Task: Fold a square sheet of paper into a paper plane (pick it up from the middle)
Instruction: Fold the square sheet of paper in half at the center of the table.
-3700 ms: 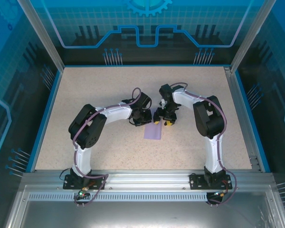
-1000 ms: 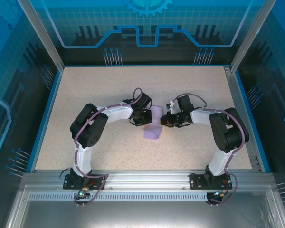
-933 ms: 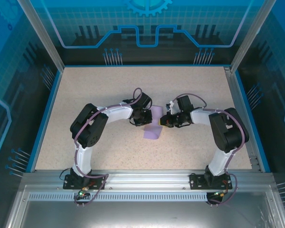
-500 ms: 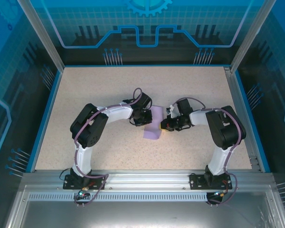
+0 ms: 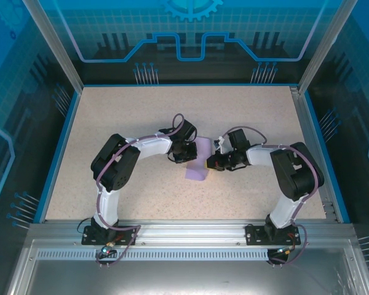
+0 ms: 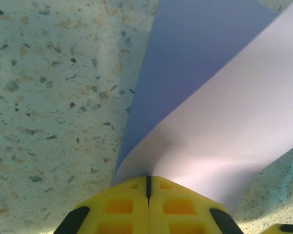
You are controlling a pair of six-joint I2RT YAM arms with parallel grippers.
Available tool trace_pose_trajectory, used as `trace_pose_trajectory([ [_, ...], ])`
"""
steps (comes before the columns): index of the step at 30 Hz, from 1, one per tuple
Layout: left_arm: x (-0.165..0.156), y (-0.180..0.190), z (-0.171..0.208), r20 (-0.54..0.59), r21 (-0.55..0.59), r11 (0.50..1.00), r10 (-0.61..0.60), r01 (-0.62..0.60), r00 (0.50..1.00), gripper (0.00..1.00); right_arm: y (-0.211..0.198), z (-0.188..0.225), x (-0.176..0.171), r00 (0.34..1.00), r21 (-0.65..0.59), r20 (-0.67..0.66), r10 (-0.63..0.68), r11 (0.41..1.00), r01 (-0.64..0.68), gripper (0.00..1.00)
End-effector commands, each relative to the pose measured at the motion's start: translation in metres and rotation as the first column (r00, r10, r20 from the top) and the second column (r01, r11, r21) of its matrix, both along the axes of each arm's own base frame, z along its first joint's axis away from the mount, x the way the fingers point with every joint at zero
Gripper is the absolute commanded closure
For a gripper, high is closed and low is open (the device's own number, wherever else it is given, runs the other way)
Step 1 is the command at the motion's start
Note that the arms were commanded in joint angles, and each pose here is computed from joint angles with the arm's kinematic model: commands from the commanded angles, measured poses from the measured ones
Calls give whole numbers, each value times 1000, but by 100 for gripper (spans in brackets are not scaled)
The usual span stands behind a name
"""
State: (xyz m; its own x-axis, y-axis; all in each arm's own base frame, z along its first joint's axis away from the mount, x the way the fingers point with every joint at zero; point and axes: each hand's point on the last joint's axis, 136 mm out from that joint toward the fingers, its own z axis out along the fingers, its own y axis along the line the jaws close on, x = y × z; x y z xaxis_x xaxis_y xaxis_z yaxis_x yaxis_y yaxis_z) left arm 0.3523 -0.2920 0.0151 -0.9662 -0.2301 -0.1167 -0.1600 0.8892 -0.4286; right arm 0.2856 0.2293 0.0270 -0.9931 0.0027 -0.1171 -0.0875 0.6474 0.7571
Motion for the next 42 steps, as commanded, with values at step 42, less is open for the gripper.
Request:
trace_pose_trajectory([
  [42, -19, 10, -30, -73, 50, 999, -10, 13, 997, 100, 10, 6, -40, 997, -10, -2, 72, 997, -72, 98],
])
